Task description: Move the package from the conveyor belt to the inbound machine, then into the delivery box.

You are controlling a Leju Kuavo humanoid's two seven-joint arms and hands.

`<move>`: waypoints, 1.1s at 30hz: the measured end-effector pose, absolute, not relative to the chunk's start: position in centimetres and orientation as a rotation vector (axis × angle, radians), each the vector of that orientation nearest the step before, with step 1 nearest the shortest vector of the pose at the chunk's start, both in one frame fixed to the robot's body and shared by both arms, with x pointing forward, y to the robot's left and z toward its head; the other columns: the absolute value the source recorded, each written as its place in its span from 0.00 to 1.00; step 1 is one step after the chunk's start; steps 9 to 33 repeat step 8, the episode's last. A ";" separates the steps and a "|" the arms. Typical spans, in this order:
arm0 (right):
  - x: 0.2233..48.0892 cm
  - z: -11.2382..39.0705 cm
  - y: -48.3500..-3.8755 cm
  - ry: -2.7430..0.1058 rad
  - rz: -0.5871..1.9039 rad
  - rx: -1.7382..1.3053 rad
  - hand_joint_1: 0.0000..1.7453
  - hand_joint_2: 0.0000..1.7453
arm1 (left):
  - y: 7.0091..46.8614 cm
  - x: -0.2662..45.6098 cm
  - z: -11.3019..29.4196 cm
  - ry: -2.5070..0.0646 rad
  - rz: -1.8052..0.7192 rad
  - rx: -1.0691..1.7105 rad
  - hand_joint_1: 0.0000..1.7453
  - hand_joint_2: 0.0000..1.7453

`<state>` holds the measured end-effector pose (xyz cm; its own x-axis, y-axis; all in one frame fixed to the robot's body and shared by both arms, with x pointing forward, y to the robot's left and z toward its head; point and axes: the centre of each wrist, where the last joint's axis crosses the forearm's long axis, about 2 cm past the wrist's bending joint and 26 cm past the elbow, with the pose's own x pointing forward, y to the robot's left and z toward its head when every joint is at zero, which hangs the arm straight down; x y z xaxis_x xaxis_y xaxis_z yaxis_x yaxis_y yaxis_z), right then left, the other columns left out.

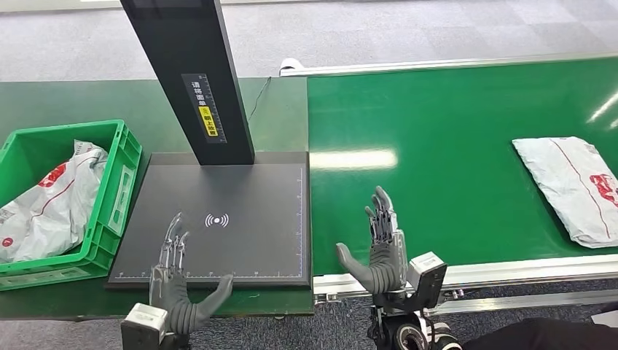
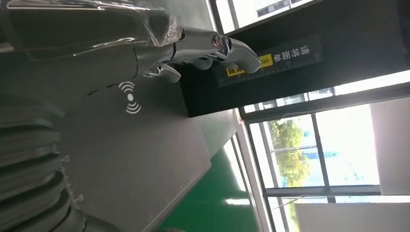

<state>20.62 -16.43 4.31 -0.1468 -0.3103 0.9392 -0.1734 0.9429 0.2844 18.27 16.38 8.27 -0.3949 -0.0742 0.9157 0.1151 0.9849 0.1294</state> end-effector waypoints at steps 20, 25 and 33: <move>19.0 2.8 -15.6 -1.665 -0.022 0.412 0.00 1.00 | 16.0 16.9 8.3 -1.952 -0.221 -0.075 0.00 1.00; 19.0 2.8 -15.6 -1.665 -0.022 0.412 0.00 1.00 | 16.0 16.9 8.3 -1.952 -0.221 -0.075 0.00 1.00; 19.0 2.8 -15.6 -1.665 -0.022 0.412 0.00 1.00 | 16.0 16.9 8.3 -1.952 -0.221 -0.075 0.00 1.00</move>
